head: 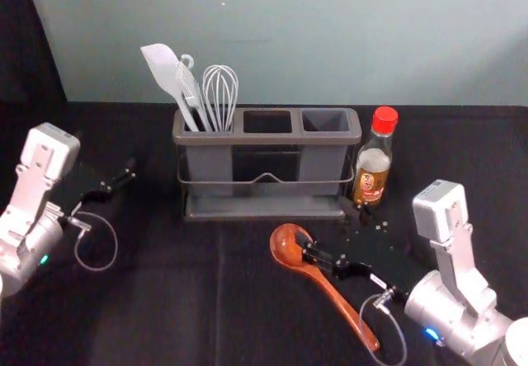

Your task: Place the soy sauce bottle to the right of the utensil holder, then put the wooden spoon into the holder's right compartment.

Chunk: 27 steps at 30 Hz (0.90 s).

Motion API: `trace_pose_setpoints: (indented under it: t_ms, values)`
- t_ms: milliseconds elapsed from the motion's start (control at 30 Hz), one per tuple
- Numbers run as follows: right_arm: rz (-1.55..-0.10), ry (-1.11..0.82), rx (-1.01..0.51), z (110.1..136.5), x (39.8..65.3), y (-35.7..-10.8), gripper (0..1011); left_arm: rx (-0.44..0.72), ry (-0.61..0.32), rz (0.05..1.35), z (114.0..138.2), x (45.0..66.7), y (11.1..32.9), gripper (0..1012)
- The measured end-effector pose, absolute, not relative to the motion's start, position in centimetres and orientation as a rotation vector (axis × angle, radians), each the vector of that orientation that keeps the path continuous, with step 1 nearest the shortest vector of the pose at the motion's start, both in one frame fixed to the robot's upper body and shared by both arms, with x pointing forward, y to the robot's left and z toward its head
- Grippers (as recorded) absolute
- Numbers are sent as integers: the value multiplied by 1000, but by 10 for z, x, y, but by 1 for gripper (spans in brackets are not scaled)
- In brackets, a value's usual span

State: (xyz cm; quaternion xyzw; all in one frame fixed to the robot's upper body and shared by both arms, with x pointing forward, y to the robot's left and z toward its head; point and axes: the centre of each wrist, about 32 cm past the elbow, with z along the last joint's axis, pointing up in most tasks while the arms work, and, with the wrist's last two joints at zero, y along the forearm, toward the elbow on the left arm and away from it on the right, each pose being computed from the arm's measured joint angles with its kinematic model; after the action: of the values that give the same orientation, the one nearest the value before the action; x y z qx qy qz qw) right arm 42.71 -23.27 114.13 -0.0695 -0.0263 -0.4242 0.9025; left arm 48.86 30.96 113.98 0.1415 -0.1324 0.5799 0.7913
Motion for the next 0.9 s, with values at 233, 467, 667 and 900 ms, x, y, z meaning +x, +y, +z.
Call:
trace_pose_setpoints:
  t_ms: [233, 467, 667, 900]
  values:
    - [-876, -55, -142, 1142, 427, -233, 1002, 304, -285, 1248, 1140, 489, 310, 1000]
    - [-877, -56, -141, 1142, 427, -233, 1002, 304, -285, 1248, 1140, 489, 310, 1000]
    - [-859, -55, -147, 1150, 427, -235, 1002, 304, -285, 1248, 1140, 489, 310, 1000]
    - [-835, 0, -254, 1183, 427, -230, 1002, 305, -285, 1248, 1140, 489, 310, 1000]
